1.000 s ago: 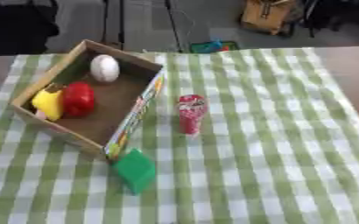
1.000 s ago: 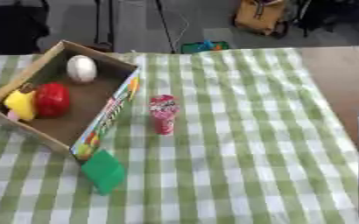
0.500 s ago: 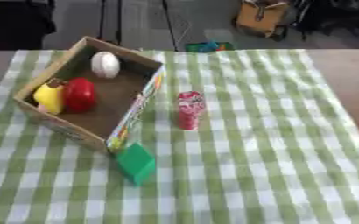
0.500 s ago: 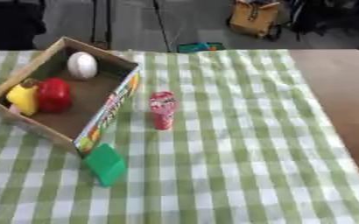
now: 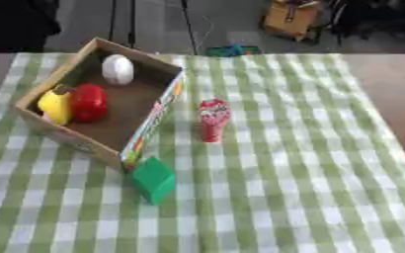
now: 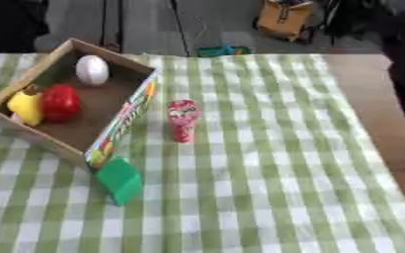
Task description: Pick up objects on the table and place them in the box.
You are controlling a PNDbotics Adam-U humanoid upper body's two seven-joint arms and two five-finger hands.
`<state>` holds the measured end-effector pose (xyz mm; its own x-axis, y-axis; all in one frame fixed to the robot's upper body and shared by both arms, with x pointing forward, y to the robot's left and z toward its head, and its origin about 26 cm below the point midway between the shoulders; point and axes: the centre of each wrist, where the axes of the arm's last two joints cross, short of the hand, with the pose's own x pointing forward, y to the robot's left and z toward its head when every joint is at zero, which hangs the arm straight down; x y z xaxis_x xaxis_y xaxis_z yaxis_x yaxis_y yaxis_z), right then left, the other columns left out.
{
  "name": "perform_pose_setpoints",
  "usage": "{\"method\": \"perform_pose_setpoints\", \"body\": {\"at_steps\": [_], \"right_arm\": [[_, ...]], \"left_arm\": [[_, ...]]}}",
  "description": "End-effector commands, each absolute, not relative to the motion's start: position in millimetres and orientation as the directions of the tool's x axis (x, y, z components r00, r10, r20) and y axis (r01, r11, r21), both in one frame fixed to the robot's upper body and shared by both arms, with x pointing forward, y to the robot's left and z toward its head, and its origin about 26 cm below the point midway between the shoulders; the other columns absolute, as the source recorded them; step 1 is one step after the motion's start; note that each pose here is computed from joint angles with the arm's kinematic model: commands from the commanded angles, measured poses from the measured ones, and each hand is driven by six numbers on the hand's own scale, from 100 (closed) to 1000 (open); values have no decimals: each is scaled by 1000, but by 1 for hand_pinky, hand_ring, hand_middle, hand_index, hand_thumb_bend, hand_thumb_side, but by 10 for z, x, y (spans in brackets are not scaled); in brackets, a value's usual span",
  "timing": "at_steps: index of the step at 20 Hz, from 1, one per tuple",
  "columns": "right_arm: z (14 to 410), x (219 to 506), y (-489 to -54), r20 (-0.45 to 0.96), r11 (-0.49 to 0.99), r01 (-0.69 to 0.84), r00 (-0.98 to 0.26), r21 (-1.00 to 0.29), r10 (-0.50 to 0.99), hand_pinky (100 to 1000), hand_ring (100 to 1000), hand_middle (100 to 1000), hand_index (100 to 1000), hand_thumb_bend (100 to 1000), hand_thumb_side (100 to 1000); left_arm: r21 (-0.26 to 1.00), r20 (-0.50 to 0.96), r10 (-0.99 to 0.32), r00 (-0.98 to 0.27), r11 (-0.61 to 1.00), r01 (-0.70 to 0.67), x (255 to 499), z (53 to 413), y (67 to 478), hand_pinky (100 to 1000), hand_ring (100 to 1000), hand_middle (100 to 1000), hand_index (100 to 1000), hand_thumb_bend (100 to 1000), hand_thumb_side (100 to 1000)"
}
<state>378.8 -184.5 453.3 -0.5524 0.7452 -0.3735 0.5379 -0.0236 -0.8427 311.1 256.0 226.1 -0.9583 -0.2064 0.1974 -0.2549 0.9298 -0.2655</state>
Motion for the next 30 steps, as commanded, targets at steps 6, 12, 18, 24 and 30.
{"method": "perform_pose_setpoints", "body": {"at_steps": [6, 12, 18, 24, 30], "right_arm": [[4281, 4409, -1507, -359, -143, 415, -506, -898, 785, 851, 919, 966, 1000, 272, 940], [3939, 4695, -1306, -348, -199, 339, -467, -920, 813, 899, 966, 980, 1000, 304, 934], [3575, 4884, -1214, -328, -234, 254, -445, -938, 833, 926, 987, 991, 1000, 352, 911], [3272, 4995, -1254, -291, -234, 184, -412, -955, 863, 933, 991, 994, 1000, 400, 878], [3093, 5065, -1377, -270, -249, 106, -385, -963, 882, 994, 1000, 1000, 1000, 479, 769]], "left_arm": [[-254, 177, -180, -968, 941, -222, 3091, 2326, 2525, 724, 602, 657, 715, 100, 1000], [-258, 176, -159, -972, 945, -201, 3097, 2335, 2486, 724, 602, 657, 715, 100, 1000], [-261, 174, -143, -974, 947, -186, 3101, 2345, 2458, 725, 601, 657, 715, 100, 1000], [-266, 171, -134, -976, 948, -176, 3105, 2360, 2439, 725, 601, 657, 715, 100, 1000], [-267, 174, -132, -976, 947, -176, 3106, 2360, 2436, 726, 601, 657, 715, 100, 1000]]}}
